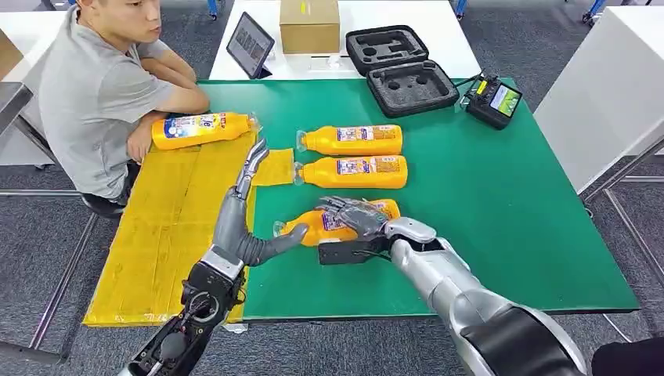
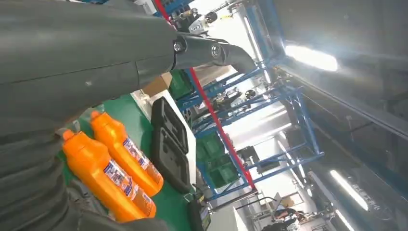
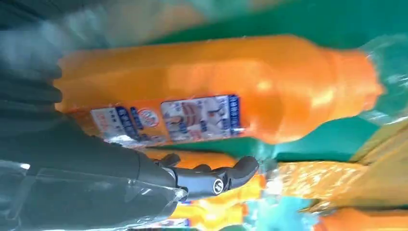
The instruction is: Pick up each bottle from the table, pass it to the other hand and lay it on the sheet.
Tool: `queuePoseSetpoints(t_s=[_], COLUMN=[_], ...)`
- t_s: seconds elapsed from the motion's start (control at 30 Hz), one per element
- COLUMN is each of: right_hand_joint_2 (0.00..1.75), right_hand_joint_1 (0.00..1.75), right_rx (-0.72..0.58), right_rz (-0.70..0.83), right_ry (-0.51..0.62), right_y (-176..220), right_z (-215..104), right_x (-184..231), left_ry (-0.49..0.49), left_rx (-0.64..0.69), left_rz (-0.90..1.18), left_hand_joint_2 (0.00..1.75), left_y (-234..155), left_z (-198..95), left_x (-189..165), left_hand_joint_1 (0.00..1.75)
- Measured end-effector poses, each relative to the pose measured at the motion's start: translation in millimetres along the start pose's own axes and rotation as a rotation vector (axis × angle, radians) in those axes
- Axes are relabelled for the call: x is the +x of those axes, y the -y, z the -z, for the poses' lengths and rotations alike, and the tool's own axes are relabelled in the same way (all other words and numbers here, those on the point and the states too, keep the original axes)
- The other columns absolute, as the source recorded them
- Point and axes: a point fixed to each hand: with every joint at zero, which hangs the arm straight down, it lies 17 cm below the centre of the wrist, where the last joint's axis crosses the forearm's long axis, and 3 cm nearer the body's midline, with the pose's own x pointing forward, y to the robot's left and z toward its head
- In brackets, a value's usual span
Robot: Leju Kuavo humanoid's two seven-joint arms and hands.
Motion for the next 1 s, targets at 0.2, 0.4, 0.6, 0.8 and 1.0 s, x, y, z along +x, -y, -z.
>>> queuePoseSetpoints(t_s=[0.2,0.4,0.6,0.8,1.0], right_hand_joint_2=[1.75,1.75,1.75,1.75,1.75], right_hand_joint_1=[0.00,0.00,0.00,0.00,1.47], right_rx=[-0.019,-0.021,-0.021,0.013,0.059], right_rz=[-0.033,-0.108,-0.120,-0.110,-0.084], right_ry=[-0.067,-0.157,-0.219,-0.271,-0.295], right_y=[4.0,5.6,0.1,-5.5,-10.3], right_z=[-2.7,-9.3,-19.4,-25.9,-29.0], right_x=[-15.8,-38.1,-54.8,-67.1,-72.9], left_ry=[-0.001,0.001,0.000,-0.002,-0.009], left_rx=[-0.004,-0.014,-0.028,-0.032,-0.038], left_rz=[0.004,0.008,0.003,-0.002,-0.009], left_hand_joint_2=[1.75,1.75,1.75,1.75,1.75], left_y=[-0.7,-0.7,0.7,1.6,4.3], left_z=[-0.9,-1.0,-1.9,-2.1,-0.9], left_x=[-0.8,-1.2,-1.7,-2.5,-5.5], left_hand_joint_1=[0.00,0.00,0.00,0.00,0.00])
